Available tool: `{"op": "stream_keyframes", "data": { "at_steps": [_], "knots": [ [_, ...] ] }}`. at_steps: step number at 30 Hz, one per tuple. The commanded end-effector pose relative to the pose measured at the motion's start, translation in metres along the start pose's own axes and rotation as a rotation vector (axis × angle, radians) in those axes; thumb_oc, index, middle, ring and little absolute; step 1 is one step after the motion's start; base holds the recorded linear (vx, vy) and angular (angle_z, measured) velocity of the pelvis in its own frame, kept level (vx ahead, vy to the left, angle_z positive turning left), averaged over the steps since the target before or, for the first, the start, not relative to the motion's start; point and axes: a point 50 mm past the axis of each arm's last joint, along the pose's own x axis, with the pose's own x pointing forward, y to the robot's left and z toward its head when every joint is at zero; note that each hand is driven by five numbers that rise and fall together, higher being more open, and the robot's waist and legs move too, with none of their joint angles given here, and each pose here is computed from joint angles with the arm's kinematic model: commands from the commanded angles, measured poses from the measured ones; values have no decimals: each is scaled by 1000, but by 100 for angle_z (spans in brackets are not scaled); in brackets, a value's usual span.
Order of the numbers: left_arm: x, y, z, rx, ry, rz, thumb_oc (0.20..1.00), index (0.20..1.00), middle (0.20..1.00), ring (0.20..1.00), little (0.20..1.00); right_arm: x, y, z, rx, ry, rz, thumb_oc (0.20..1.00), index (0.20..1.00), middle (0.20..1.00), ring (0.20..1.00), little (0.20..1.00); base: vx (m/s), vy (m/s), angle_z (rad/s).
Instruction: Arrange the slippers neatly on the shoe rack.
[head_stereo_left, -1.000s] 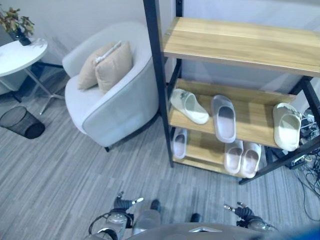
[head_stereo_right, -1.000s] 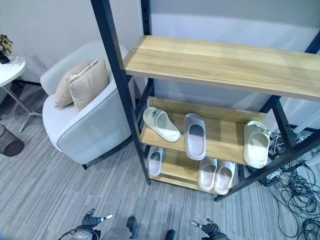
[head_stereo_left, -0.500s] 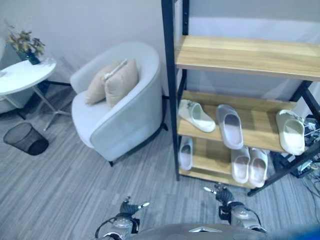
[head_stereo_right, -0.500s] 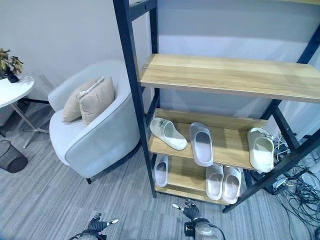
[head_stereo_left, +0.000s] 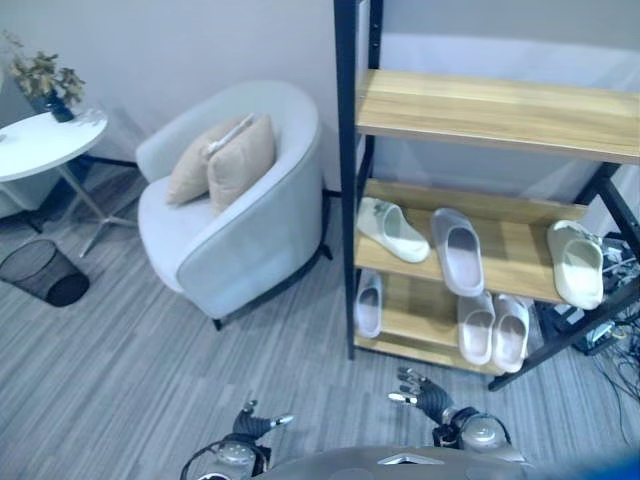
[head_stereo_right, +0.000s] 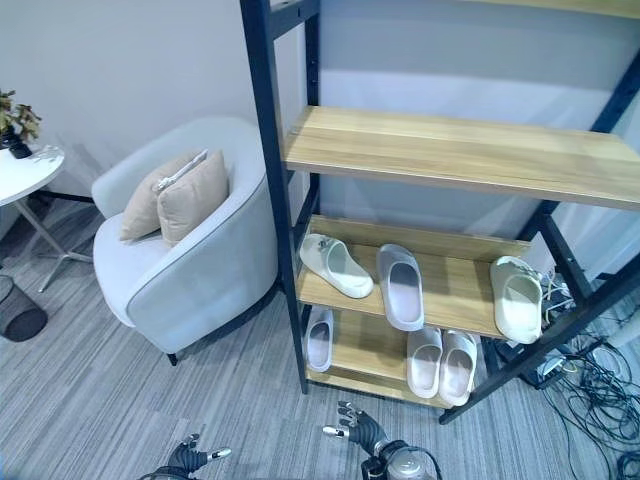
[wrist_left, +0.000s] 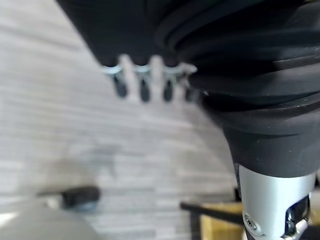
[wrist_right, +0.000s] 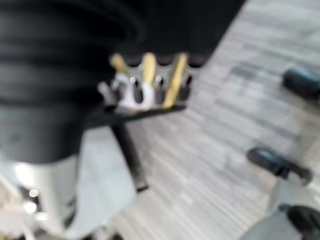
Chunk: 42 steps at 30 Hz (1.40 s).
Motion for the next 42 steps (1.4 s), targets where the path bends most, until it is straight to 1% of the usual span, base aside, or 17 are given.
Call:
{"op": "stream_keyframes", "data": {
  "at_steps": [1,9,15,16,17,20,22,23,24,27,28,29,31,35,37,38,42],
  "knots": [
    [6,-1,20,67,-26,3,1000,1000,1000,1000,1000,7,12,47,-94,-215,135,1000,1000,1000,1000,1000,-10,4,26],
    [5,-7,20,91,-38,-13,1000,1000,1000,1000,1000,-14,30,112,-179,-481,356,1000,1000,1000,1000,1000,0,-6,10],
    [4,-9,17,88,-28,-17,1000,1000,1000,1000,1000,-32,30,148,-230,-626,381,1000,1000,1000,1000,1000,10,-1,5],
    [3,-12,14,62,-17,-17,1000,1000,1000,1000,1000,-49,23,172,-270,-747,323,1000,1000,1000,1000,1000,0,0,0],
    [3,-13,14,63,-17,-18,1000,1000,1000,1000,1000,-49,23,172,-270,-746,322,1000,1000,1000,1000,1000,0,0,0],
    [1,-15,10,34,-1,-15,1000,1000,1000,1000,1000,-67,13,191,-282,-871,236,1000,1000,1000,1000,1000,7,6,-2],
    [0,-17,8,17,6,-16,1000,1000,1000,1000,1000,-79,5,203,-306,-951,147,1000,1000,1000,1000,1000,30,16,-11],
    [0,-18,5,2,16,-14,1000,1000,1000,1000,1000,-89,-3,210,-317,-1009,60,1000,1000,1000,1000,1000,37,12,-18],
    [-1,-18,3,-7,23,-12,1000,1000,1000,1000,1000,-93,-7,213,-323,-1035,10,1000,1000,1000,1000,1000,28,6,-15],
    [-1,-18,2,-15,27,-12,1000,1000,1000,1000,1000,-96,-11,215,-325,-1052,-29,1000,1000,1000,1000,1000,17,5,-3],
    [-2,-19,0,-31,35,-10,1000,1000,1000,1000,1000,-106,-23,223,-366,-1102,-185,1000,1000,1000,1000,1000,37,10,-6],
    [-2,-19,-1,-36,39,-8,1000,1000,1000,1000,1000,-109,-27,225,-376,-1110,-233,1000,1000,1000,1000,1000,37,10,-7],
    [-2,-18,-2,-41,43,-4,1000,1000,1000,1000,1000,-112,-31,226,-395,-1118,-282,1000,1000,1000,1000,1000,22,5,-5],
    [-3,-18,-4,-51,47,5,1000,1000,1000,1000,1000,-118,-52,226,-564,-1073,-531,1000,1000,1000,1000,1000,28,8,-2],
    [-4,-21,-5,-39,48,-1,1000,1000,1000,1000,1000,-117,-70,225,-707,-985,-718,1000,1000,1000,1000,1000,19,7,-1],
    [-4,-21,-4,-40,47,-1,1000,1000,1000,1000,1000,-116,-70,225,-708,-986,-720,1000,1000,1000,1000,1000,0,0,0],
    [-3,-21,-2,-32,52,-5,1000,1000,1000,1000,1000,-111,-95,226,-829,-809,-910,1000,1000,1000,1000,1000,8,3,0]
  ]
}}
